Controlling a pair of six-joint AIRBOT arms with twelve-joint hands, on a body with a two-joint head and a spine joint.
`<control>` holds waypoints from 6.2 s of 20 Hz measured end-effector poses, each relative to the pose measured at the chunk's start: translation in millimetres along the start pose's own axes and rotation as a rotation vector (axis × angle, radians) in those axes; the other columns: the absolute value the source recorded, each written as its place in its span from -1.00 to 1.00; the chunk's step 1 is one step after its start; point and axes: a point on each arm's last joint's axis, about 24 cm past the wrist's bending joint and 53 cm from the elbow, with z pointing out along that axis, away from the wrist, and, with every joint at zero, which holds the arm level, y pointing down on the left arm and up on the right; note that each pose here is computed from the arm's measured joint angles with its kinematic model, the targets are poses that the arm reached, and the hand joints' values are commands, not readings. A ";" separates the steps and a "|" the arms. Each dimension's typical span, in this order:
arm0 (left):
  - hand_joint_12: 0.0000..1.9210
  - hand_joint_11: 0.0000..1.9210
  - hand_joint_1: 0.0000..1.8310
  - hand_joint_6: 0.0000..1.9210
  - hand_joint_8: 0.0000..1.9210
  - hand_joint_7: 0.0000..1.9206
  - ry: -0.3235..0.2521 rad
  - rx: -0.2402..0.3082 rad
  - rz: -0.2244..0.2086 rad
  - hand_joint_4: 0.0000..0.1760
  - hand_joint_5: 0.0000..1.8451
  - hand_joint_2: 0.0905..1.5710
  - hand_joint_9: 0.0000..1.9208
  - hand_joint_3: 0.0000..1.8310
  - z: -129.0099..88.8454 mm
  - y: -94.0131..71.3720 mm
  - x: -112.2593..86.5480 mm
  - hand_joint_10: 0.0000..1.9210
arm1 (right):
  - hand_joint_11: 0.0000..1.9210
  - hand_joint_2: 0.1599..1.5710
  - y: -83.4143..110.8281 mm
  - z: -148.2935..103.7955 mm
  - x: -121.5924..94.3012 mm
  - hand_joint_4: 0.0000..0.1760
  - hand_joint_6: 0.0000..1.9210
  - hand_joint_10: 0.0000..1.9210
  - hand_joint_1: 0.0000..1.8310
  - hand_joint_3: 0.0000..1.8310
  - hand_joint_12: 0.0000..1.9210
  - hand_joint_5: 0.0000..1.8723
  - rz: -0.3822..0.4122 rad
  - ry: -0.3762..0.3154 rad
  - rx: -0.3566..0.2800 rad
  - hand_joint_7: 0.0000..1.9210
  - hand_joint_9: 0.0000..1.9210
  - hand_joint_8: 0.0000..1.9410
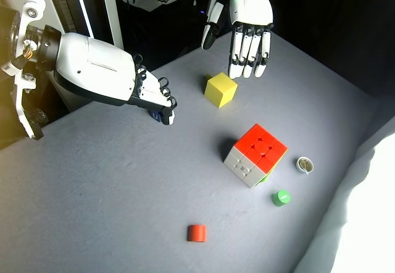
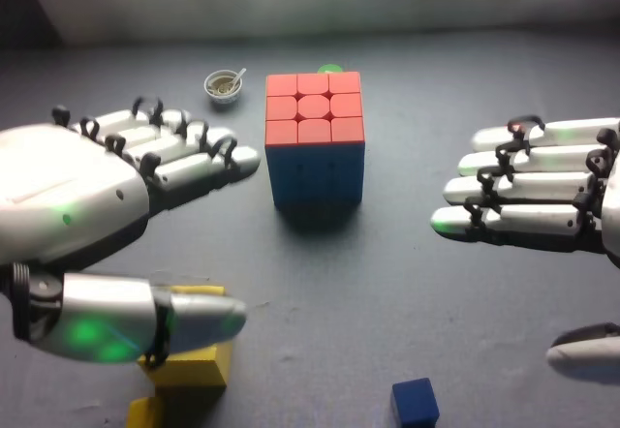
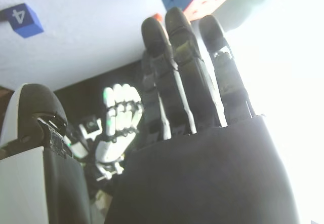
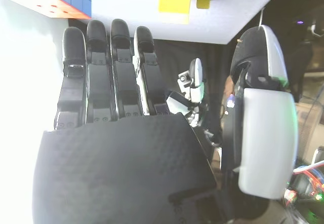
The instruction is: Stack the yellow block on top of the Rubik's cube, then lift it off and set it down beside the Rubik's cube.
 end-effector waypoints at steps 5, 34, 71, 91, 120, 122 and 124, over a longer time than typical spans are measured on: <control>-0.87 -1.00 -1.00 -1.00 -1.00 -0.98 0.027 -0.020 0.004 -1.00 -0.95 0.44 -0.99 -0.99 -0.1 5.8 5.7 -1.00 | -1.00 0.50 -0.9 0.0 0.3 -1.00 -0.99 -1.00 -1.00 -0.98 -1.00 -0.95 -0.005 0.001 0.003 -0.97 -1.00 -0.99; -0.80 -1.00 0.11 -1.00 -1.00 -1.00 0.059 -0.311 -0.052 -1.00 -1.00 0.26 -1.00 -1.00 17.7 53.1 63.0 -1.00 | -1.00 0.60 6.9 1.4 5.1 -1.00 -1.00 -1.00 -0.90 -1.00 -0.86 -0.79 -0.033 0.015 -0.013 -0.81 -0.89 -1.00; 0.09 -0.95 0.23 -0.97 -0.98 -0.39 0.093 -0.409 -0.066 -1.00 -0.44 0.51 -0.43 -1.00 29.6 72.5 101.9 -0.94 | -1.00 0.62 6.8 1.4 5.1 -1.00 -0.99 -0.99 -0.90 -1.00 -0.85 -0.79 -0.034 0.015 -0.013 -0.80 -0.87 -1.00; 0.52 -0.56 0.36 -0.11 0.25 0.02 0.072 -0.330 -0.063 -1.00 0.03 0.40 -0.15 -1.00 62.3 51.7 62.8 0.03 | -1.00 0.62 6.8 1.4 5.2 -1.00 -1.00 -1.00 -0.91 -1.00 -0.77 -0.75 -0.034 0.015 -0.013 -0.76 -0.83 -1.00; 0.56 -0.55 0.35 -0.10 0.26 0.01 -0.073 -0.193 -0.035 -1.00 0.03 0.41 -0.13 -1.00 127.9 45.2 -62.5 0.02 | -1.00 0.65 8.3 1.6 5.8 -1.00 -1.00 -1.00 -0.99 -1.00 -0.66 -0.79 -0.036 0.017 -0.016 -0.80 -0.84 -1.00; 0.58 -0.58 0.36 -0.10 0.29 0.00 -0.072 -0.188 -0.036 -1.00 0.03 0.41 -0.15 -1.00 129.2 45.5 -63.8 0.03 | -1.00 0.65 8.3 1.6 5.8 -1.00 -1.00 -1.00 -1.00 -1.00 -0.70 -0.79 -0.036 0.017 -0.016 -0.81 -0.86 -1.00; 0.60 -0.59 0.36 -0.09 0.30 -0.01 -0.090 -0.181 -0.029 -1.00 0.01 0.42 -0.16 -1.00 132.2 44.6 -73.8 0.06 | -1.00 0.65 8.3 1.6 5.8 -1.00 -1.00 -0.99 -1.00 -1.00 -0.68 -0.79 -0.036 0.017 -0.016 -0.80 -0.84 -1.00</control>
